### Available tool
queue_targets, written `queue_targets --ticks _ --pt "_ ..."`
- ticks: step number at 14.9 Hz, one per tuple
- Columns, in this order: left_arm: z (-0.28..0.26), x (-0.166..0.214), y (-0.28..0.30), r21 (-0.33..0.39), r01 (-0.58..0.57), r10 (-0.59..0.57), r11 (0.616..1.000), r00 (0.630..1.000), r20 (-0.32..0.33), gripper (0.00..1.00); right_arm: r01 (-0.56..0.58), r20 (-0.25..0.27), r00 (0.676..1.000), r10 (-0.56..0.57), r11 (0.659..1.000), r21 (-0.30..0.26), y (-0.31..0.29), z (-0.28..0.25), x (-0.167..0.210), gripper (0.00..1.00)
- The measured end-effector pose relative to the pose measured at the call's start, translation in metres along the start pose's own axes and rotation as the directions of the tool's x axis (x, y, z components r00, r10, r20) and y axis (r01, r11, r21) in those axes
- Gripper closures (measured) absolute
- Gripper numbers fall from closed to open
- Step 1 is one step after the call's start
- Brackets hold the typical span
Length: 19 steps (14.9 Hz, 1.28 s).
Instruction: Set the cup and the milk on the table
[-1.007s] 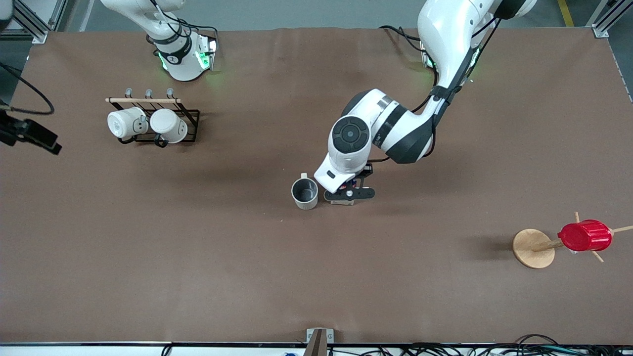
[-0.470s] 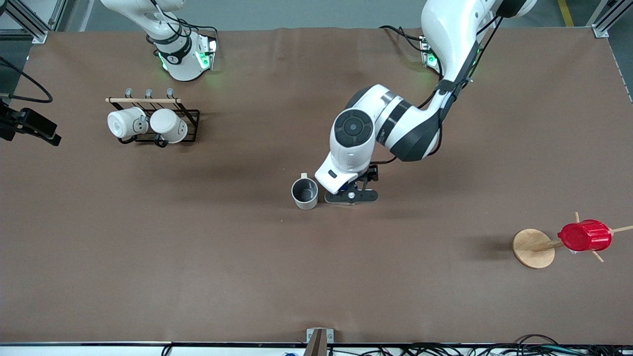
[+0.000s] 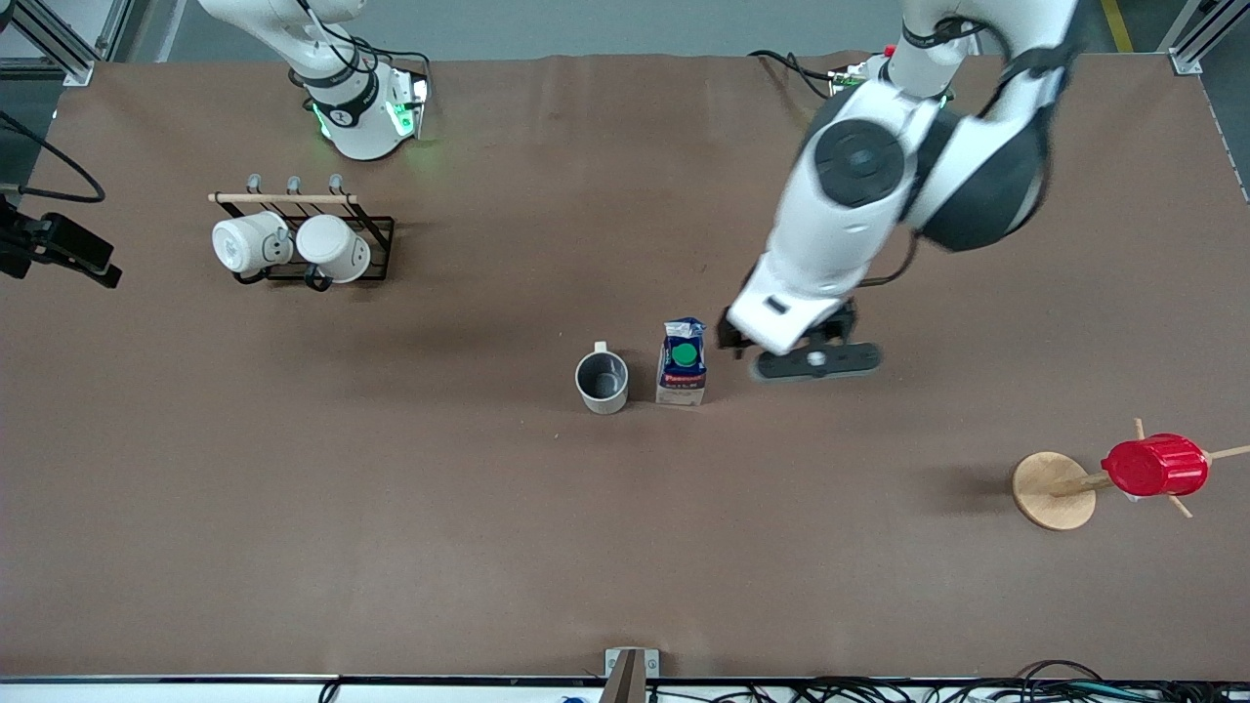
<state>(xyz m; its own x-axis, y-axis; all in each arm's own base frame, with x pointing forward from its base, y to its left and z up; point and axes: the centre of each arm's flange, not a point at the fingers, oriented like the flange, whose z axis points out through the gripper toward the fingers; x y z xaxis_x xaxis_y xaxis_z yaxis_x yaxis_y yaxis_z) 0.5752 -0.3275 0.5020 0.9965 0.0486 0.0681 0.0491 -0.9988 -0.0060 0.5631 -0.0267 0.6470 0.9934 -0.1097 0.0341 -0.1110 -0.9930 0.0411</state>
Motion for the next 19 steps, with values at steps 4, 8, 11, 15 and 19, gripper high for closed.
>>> queue_targets --ticks 4,8,11,15,19 --pt "-0.054 0.001 -0.081 -0.007 -0.011 0.011 1.0 1.0 -0.007 0.0 0.002 0.0 1.0 -0.002 1.0 0.0 -0.001 0.0 0.0 0.0" --pt "-0.088 -0.001 -0.14 -0.014 -0.015 0.015 1.0 1.0 -0.009 0.0 0.002 0.001 1.0 -0.002 1.0 0.0 -0.001 0.0 0.0 0.0" --pt "-0.095 0.003 -0.173 -0.035 -0.031 0.031 0.999 0.999 -0.01 0.0 0.003 0.002 1.0 -0.003 1.0 0.0 -0.001 0.0 0.0 0.0" --pt "-0.104 0.003 -0.212 -0.047 -0.06 0.06 0.997 0.998 0.015 0.0 0.003 0.002 1.0 -0.003 1.0 0.0 -0.001 0.0 0.0 0.0" --pt "-0.114 -0.003 -0.241 -0.064 -0.056 0.058 0.996 0.998 0.021 0.0 0.003 0.005 1.0 -0.003 1.0 0.0 -0.001 0.0 -0.001 0.0"
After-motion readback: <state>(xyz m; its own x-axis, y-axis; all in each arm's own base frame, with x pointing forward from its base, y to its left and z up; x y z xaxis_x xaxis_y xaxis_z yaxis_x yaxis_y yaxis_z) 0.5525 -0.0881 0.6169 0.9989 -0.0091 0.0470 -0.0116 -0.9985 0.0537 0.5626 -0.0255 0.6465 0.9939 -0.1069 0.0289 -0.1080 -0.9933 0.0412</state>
